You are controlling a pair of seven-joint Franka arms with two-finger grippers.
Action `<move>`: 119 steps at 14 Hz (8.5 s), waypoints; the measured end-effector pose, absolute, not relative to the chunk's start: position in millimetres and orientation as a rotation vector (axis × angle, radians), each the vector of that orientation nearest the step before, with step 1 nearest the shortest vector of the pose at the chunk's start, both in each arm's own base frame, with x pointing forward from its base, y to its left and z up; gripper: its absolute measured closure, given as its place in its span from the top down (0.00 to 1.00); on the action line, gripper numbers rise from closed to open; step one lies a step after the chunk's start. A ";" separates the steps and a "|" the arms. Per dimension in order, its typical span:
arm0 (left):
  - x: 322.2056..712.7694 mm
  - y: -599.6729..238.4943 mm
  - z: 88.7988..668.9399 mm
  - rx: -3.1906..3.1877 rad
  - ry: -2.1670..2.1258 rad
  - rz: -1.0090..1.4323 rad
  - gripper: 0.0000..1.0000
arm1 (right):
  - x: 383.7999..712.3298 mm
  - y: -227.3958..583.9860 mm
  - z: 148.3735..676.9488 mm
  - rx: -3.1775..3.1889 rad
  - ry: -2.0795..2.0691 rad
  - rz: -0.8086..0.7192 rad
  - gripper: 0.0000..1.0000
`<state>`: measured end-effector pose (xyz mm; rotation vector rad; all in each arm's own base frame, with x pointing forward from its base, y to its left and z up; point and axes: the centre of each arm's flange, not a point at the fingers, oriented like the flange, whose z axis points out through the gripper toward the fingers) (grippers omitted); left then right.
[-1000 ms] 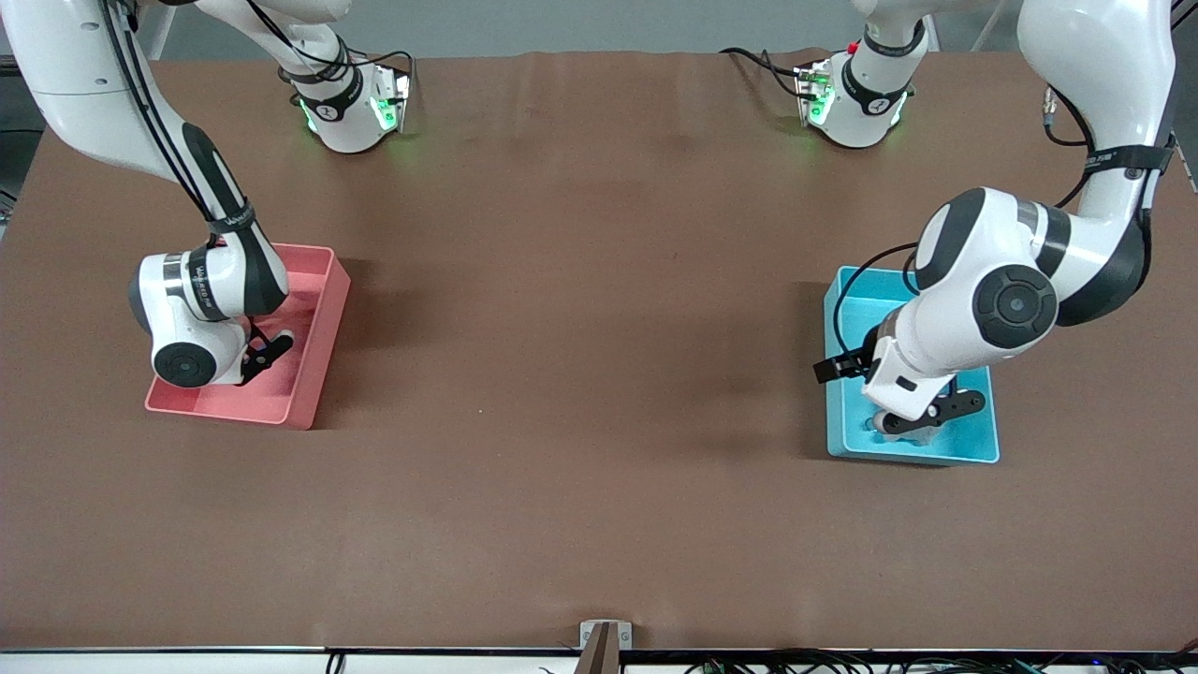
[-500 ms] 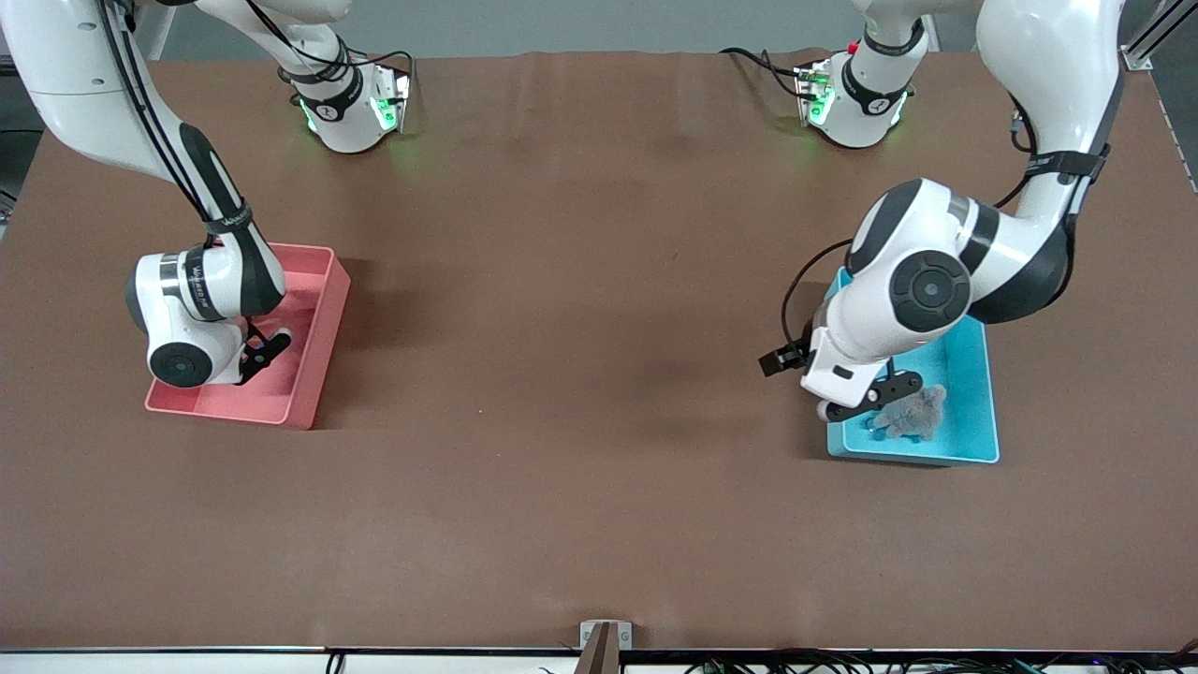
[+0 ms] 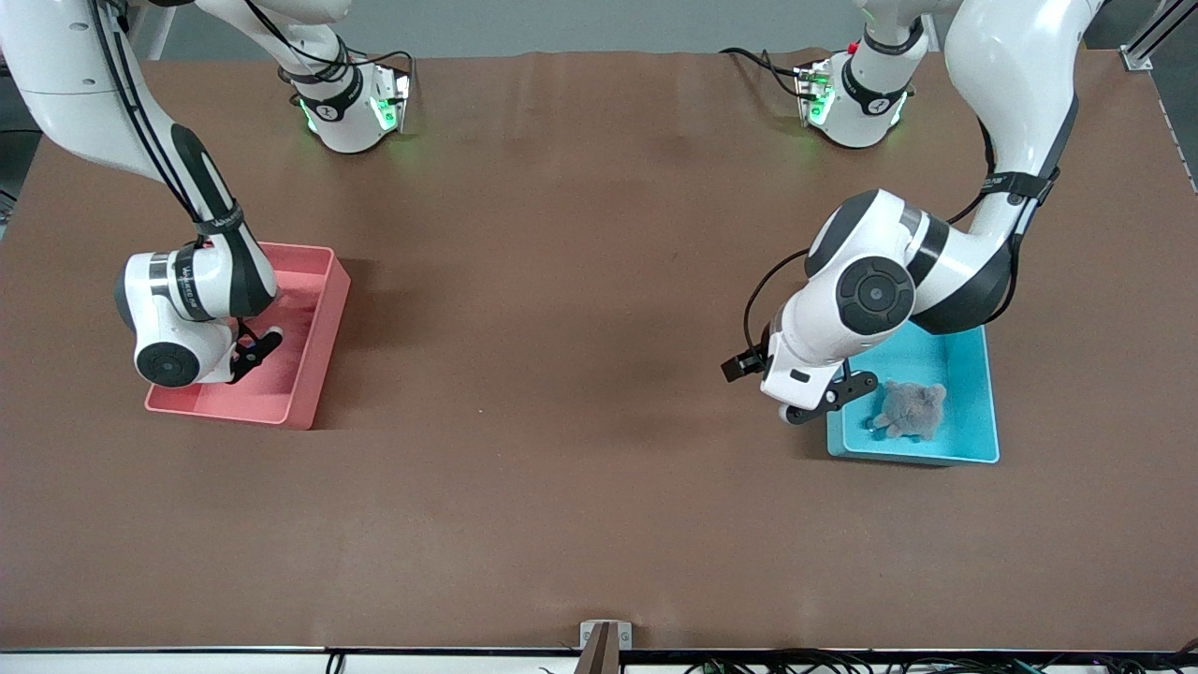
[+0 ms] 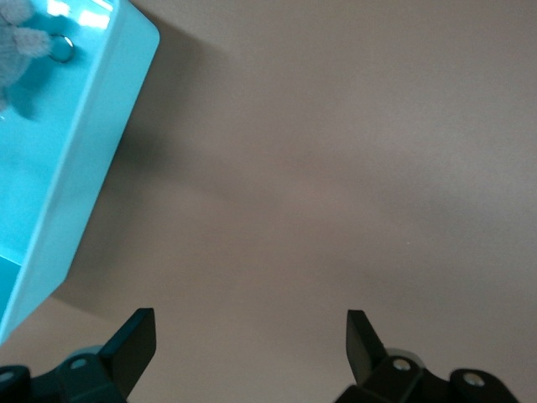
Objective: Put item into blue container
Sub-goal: 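Grasp the second gray plush with the right gripper while the left withdraws, then lift the second plush and carry it to mid-table with the right gripper, then set the plush on the table and open the right gripper, then withdraw the right gripper while the left gripper moves toward the plush, then grasp the plush on the table with the left gripper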
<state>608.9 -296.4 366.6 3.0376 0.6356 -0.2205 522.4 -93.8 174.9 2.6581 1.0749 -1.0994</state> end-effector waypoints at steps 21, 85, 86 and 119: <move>614.8 -310.5 360.9 2.987 0.717 -0.187 1.00 | 532.1 -94.0 192.0 2.698 1.056 -1.143 0.15; 615.8 -345.2 335.8 2.986 0.677 -0.025 1.00 | 643.0 91.4 457.4 3.111 -0.120 -0.321 1.00; 615.3 -347.5 333.3 2.996 0.662 -0.012 1.00 | 639.7 70.3 467.0 3.107 -0.117 -0.325 1.00; 537.3 -523.7 244.4 2.857 0.943 0.013 0.87 | 602.4 -54.4 548.7 3.131 0.029 -0.189 1.00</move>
